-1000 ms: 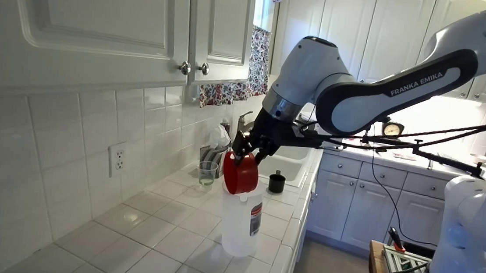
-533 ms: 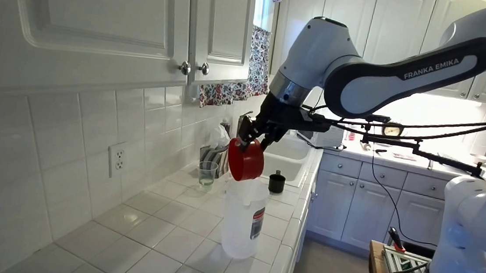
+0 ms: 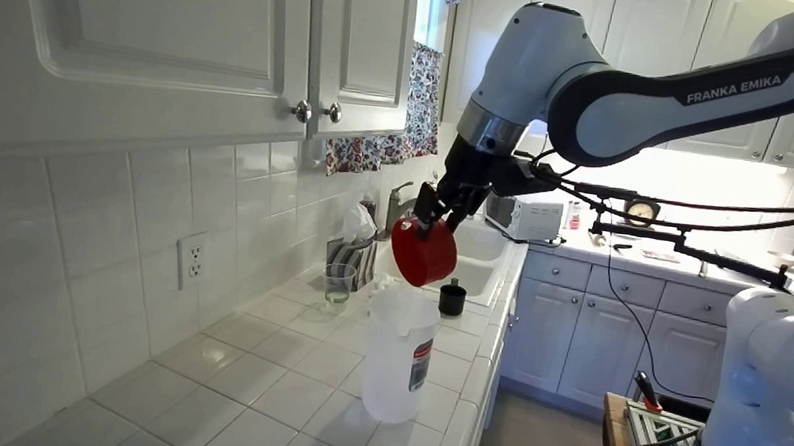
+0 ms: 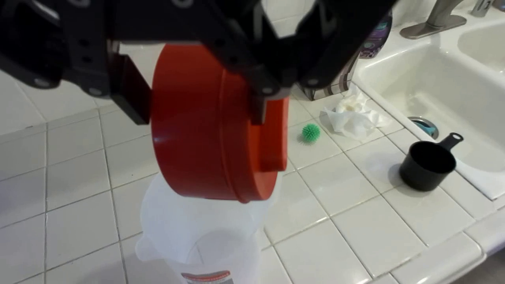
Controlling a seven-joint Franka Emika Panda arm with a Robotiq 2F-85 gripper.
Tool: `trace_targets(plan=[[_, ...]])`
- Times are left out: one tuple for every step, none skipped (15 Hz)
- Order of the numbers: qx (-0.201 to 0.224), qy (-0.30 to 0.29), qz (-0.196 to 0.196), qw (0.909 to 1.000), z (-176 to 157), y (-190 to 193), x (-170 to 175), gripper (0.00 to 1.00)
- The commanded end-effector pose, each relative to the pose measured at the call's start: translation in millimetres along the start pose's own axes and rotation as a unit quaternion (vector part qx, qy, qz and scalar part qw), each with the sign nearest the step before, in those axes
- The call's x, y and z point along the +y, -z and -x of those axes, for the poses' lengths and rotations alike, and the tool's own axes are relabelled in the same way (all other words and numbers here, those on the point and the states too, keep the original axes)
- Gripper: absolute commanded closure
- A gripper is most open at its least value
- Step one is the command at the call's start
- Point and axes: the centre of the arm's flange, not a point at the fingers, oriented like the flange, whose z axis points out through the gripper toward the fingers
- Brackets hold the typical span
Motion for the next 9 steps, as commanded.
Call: trace_targets(plan=[[-0.009,0.036,-0.018,0.9992,2.9,3.4,24.1,0.61],[-0.013,0.043,-0.014,0.9989,3.1,3.4,30.4,0.61],[-0.023,0.049,-0.009,0.9985,4.2,2.4,37.2,0.61],[-0.03,0.055,-0.008,0.998,5.3,-0.4,43.1,0.61],[-0.037,0.059,-0.008,0.9976,5.9,-3.1,49.0,0.61],[-0.042,0.062,-0.011,0.9971,7.1,-5.7,55.5,0.61],[-0.046,0.065,-0.011,0.9968,7.6,-7.6,61.4,0.61],[-0.048,0.065,-0.01,0.9967,7.3,-10.7,68.6,0.61],[-0.051,0.062,-0.008,0.9968,7.3,-13.0,75.4,0.61]])
